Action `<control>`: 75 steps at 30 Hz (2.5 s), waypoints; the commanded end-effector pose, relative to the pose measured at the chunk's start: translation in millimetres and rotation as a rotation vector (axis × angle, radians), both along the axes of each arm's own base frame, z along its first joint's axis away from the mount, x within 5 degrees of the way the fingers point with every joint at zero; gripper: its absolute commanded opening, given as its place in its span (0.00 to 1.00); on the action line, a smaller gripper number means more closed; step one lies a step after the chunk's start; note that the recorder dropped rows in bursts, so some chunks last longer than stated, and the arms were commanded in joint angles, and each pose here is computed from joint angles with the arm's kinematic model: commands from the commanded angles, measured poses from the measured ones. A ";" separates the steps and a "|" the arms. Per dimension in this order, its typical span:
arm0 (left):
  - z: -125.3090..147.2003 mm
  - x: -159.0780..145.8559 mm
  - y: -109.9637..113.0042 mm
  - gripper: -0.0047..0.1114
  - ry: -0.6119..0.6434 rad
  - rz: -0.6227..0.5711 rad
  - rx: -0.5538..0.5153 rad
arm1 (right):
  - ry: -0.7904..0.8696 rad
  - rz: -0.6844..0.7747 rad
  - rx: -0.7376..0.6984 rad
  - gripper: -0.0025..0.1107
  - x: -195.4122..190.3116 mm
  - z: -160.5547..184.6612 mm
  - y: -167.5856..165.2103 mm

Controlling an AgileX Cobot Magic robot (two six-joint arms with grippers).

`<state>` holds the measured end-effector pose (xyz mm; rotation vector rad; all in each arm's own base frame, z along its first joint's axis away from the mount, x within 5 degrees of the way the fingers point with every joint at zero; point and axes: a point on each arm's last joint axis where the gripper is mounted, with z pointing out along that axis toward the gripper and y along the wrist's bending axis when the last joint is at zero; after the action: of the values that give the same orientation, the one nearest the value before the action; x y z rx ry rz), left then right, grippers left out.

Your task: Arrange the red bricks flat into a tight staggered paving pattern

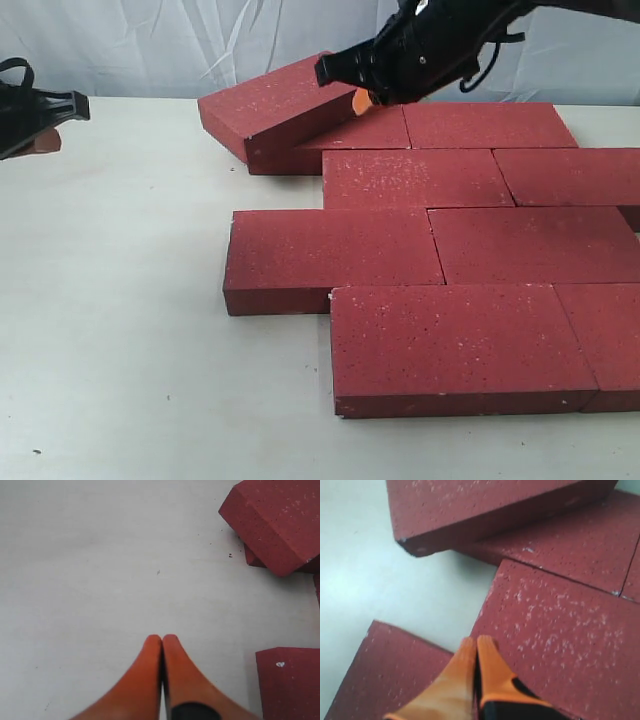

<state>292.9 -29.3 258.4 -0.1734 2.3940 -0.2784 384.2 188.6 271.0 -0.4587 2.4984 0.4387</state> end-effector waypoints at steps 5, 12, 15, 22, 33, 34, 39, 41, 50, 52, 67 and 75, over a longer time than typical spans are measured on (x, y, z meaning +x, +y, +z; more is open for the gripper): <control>2.3 -0.4 0.9 0.04 -0.022 0.014 -0.018 | 0.010 -0.118 0.022 0.02 74.4 -5.9 -24.2; 2.8 0.0 0.4 0.04 -0.026 0.024 -0.036 | -0.036 -0.189 0.073 0.02 120.8 -23.6 -43.4; 2.8 0.0 0.4 0.04 -0.026 0.024 -0.036 | -0.107 -0.231 0.097 0.02 141.8 -36.3 -51.2; -10.9 7.9 -0.5 0.04 0.008 0.042 -0.055 | -0.247 -0.311 0.151 0.02 176.3 -72.7 -60.2; -26.2 14.5 -1.3 0.04 0.055 0.054 -0.067 | -0.220 -0.369 0.308 0.02 204.5 -121.2 -63.9; -26.2 14.5 -1.3 0.04 0.055 0.054 -0.067 | -0.218 -0.364 0.309 0.02 205.2 -122.9 -63.4; -26.2 14.5 -1.3 0.04 0.055 0.054 -0.067 | -0.108 -0.254 0.325 0.02 198.2 -138.1 -53.8; -26.3 14.7 -1.2 0.04 0.054 0.055 -0.067 | -0.062 -0.110 0.349 0.02 189.3 -133.5 -44.5; -26.2 14.7 -1.4 0.04 0.054 0.059 -0.073 | 0.126 0.249 0.309 0.02 147.6 -91.9 -17.0; -26.2 14.7 -1.4 0.04 0.054 0.059 -0.073 | 0.116 0.255 0.306 0.02 146.2 -86.5 -14.9; -26.0 14.8 -1.9 0.04 0.055 0.065 -0.086 | -0.056 -0.100 0.333 0.02 172.0 -82.0 -12.2; -26.0 14.8 -1.9 0.04 0.055 0.066 -0.087 | 0.114 0.028 0.283 0.02 155.0 -90.7 -9.5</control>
<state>306.8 -32.6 234.1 -0.2917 2.4306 -0.3521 544.7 180.3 181.1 -0.2843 2.4465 0.8151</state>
